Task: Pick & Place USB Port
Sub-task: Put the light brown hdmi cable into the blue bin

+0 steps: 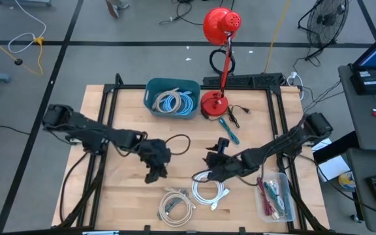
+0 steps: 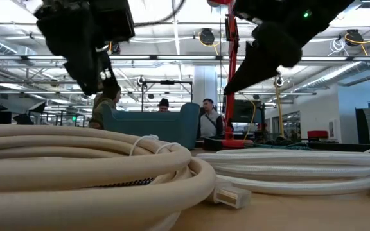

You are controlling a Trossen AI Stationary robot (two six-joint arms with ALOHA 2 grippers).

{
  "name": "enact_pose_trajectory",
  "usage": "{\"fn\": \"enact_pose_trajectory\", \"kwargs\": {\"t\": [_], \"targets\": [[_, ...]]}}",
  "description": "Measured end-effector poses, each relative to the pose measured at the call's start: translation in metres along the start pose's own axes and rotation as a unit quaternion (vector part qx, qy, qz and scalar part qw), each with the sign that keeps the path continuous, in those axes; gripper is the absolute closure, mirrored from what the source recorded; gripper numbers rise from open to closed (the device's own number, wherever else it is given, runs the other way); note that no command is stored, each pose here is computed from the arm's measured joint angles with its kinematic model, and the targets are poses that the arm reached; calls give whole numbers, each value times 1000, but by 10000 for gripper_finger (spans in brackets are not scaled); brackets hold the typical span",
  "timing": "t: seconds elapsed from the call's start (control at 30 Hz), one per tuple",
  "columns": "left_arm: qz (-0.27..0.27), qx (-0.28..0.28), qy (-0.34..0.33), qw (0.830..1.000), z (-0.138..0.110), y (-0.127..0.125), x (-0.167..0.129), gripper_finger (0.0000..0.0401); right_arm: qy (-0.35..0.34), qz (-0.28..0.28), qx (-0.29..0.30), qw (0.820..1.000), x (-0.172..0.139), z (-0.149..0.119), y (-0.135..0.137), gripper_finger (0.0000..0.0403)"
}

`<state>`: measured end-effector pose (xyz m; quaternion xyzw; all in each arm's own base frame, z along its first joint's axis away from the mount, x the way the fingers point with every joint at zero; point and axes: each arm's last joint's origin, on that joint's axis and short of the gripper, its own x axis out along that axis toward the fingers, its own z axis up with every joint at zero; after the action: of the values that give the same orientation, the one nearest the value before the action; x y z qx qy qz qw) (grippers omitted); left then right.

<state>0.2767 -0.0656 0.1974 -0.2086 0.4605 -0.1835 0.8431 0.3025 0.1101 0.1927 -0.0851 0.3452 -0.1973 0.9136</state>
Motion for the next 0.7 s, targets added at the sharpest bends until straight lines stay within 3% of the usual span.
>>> {"fn": "enact_pose_trajectory", "kwargs": {"t": [0.13, 0.33, 0.57, 0.7], "targets": [[-48, -22, 54, 997, -4, 14, 18, 315, -40, 37, 42, 998, -8, -7, -7, 193], [-66, -45, 129, 988, -22, 32, 65, 315, -78, 51, 67, 993, -14, -20, -12, 193], [-79, -63, 137, 985, -27, 31, 81, 315, -86, 54, 73, 992, -14, -21, -11, 193], [-53, -84, 162, 982, -35, 13, 77, 315, -87, 56, 72, 992, -14, -21, -10, 193]]}}
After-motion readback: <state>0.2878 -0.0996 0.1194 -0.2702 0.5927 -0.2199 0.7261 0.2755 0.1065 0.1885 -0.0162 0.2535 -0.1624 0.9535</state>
